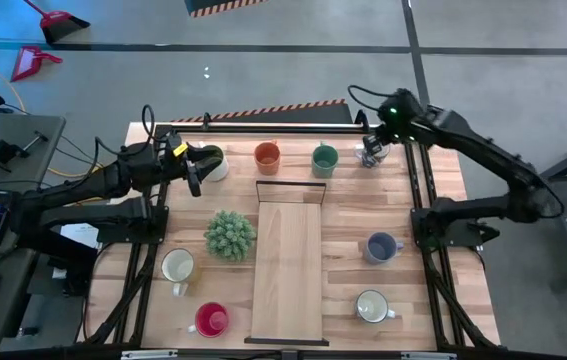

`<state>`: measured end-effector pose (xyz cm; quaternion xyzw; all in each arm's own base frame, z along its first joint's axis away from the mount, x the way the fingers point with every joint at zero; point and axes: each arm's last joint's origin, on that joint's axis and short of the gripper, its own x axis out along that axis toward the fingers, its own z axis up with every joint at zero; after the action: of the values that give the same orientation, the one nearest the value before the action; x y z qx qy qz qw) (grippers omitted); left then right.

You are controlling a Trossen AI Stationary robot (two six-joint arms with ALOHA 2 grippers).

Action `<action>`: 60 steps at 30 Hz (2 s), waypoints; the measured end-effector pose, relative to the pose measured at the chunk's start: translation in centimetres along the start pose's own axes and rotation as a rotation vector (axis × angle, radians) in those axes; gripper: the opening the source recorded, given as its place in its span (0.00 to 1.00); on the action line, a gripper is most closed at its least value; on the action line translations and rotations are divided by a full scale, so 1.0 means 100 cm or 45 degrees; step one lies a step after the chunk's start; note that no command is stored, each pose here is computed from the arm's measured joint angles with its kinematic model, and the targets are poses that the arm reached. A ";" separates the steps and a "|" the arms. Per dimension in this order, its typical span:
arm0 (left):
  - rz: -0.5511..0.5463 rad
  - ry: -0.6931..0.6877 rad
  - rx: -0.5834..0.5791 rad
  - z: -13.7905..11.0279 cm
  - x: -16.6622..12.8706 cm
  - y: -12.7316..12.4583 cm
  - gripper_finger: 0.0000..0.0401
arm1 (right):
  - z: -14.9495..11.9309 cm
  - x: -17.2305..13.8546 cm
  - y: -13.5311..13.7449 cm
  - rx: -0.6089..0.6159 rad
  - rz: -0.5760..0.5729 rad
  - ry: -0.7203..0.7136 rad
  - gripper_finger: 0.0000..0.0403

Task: Place coffee mugs
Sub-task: Put the top blue patterned mug on the shelf

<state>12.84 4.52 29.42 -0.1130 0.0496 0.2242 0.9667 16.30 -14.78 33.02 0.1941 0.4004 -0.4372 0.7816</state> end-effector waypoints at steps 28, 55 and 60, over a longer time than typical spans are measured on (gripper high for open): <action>0.013 -0.003 0.006 0.000 0.000 0.001 0.45 | -0.005 0.084 0.007 -0.119 -0.060 0.515 0.38; 0.015 -0.004 0.014 0.000 0.000 0.001 0.45 | -0.056 0.128 0.021 -0.186 -0.075 0.475 0.38; 0.015 -0.004 0.014 0.000 0.000 0.001 0.45 | -0.058 0.130 0.021 -0.182 -0.073 0.475 0.38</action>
<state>12.81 4.62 29.43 -0.1069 0.0501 0.2297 0.9661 19.23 -16.69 19.07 0.2044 0.5737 -0.3860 0.6929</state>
